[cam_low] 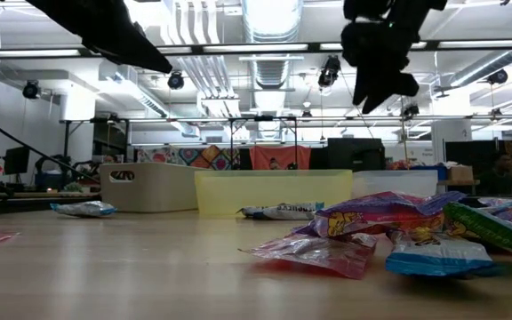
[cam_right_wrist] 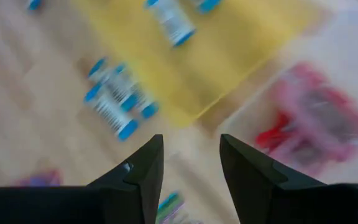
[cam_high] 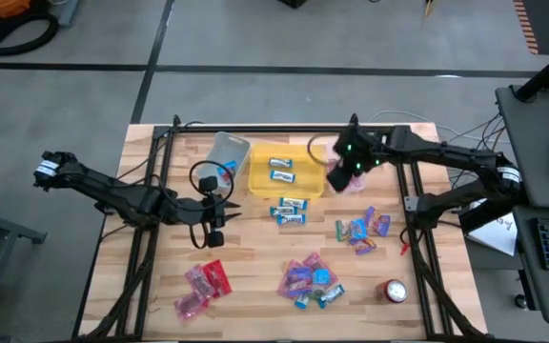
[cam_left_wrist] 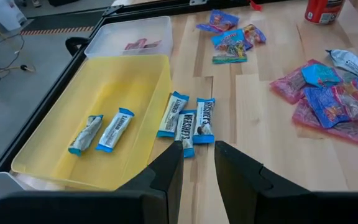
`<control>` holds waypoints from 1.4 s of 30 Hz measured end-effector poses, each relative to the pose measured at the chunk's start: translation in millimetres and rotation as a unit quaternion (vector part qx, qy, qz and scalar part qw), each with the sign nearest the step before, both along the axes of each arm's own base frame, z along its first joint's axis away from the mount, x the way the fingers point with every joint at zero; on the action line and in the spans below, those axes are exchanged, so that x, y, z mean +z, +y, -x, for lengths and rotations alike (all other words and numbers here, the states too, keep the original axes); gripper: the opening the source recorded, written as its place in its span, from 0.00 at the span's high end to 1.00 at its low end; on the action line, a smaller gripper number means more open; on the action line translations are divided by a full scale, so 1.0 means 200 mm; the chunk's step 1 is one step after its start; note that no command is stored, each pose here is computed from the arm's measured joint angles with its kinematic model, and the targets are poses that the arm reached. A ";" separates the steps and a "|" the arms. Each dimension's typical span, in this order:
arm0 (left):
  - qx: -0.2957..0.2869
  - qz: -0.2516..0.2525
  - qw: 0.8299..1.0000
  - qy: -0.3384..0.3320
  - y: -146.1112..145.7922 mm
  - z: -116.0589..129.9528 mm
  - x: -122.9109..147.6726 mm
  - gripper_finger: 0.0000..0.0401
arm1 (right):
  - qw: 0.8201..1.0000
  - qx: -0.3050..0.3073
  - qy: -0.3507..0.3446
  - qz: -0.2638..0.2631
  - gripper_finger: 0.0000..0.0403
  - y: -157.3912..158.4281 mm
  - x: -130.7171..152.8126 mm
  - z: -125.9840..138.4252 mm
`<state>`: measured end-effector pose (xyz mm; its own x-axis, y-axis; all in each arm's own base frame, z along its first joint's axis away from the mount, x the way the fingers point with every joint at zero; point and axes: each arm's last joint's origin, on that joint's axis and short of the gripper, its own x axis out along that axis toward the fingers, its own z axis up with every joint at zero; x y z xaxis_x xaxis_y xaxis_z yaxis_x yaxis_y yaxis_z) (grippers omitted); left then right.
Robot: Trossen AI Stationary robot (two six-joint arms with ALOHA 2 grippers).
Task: Sort candy
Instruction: Put the blue candy into the gray bin
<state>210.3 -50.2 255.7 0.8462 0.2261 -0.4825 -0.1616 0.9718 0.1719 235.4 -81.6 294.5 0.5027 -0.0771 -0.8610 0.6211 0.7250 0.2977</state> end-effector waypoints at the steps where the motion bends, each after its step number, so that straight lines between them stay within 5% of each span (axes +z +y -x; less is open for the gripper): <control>1: 0.000 0.000 1.000 0.000 0.00 0.00 0.00 0.81 | 1.000 0.018 0.000 -0.005 0.64 0.04 0.00 -0.01; 7: 0.001 0.006 1.000 -0.017 0.00 -0.01 0.01 0.81 | 0.994 0.105 0.029 -0.019 0.64 0.27 -0.09 -0.04; 16: -0.005 -0.004 0.999 -0.038 -0.01 -0.03 0.03 0.81 | 0.986 0.063 0.139 -0.066 0.54 0.49 -0.30 -0.06; 29: -0.015 -0.023 0.998 -0.056 -0.01 -0.04 0.05 0.81 | 0.938 0.064 0.336 -0.064 0.53 0.54 -0.68 -0.16; 42: -0.014 -0.030 0.999 -0.031 -0.02 -0.09 -0.01 0.81 | 0.938 0.087 0.332 -0.043 0.57 0.54 -0.77 -0.21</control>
<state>227.9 -53.7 253.8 0.8802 0.2294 -0.4154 -0.1469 0.9641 0.2212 277.5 25.8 141.2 -0.1484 0.0415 -0.9881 0.5643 0.8241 -0.0501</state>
